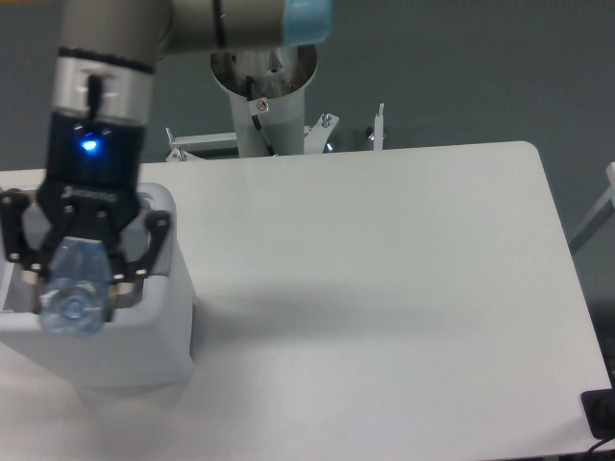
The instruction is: Place the trash in the trash can
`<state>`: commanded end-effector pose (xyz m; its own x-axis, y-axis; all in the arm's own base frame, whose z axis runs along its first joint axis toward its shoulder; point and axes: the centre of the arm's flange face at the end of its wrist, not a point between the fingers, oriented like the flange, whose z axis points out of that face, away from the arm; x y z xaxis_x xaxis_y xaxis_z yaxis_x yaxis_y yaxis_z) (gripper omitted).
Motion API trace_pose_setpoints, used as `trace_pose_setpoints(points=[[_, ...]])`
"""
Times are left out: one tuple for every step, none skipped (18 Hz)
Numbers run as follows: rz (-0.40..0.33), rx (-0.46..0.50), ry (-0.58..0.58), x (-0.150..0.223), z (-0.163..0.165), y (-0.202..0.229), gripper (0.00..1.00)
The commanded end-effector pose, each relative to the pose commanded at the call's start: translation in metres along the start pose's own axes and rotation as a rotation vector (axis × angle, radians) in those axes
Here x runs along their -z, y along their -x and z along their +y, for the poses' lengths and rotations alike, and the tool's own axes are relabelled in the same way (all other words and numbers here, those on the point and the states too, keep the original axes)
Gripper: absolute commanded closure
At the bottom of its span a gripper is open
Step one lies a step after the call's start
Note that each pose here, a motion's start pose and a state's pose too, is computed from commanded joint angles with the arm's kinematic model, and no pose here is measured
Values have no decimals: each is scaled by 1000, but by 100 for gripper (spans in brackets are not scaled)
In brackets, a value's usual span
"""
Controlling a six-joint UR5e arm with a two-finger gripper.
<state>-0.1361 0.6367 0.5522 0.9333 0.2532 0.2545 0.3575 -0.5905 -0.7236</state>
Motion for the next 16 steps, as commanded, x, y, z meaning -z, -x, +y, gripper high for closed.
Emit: trace_pose_setpoints(points=[[2, 0, 9, -4, 3, 0, 39], [3, 0, 17, -7, 7, 1, 29], [3, -8, 15, -6, 7, 0, 6], [3, -11, 14, -4, 6, 0, 0], [2, -13, 10, 0, 6, -2, 0], [3, -18, -5, 10, 2, -5, 0], [0, -17, -12, 14, 0, -4, 0], [-10, -17, -15, 16, -1, -1, 0], [-26, -21, -24, 23, -4, 3, 0], [-78, -9, -28, 27, -6, 29, 0], [-153, 20, -33, 32, -9, 72, 0], [-231, 33, -38, 40, -14, 112, 0], [-279, 40, -38, 48, -15, 140, 0], [-319, 41, -37, 56, -15, 169, 0], [-348, 23, -27, 60, -14, 186, 0], [-396, -12, -5, 63, -12, 200, 0]])
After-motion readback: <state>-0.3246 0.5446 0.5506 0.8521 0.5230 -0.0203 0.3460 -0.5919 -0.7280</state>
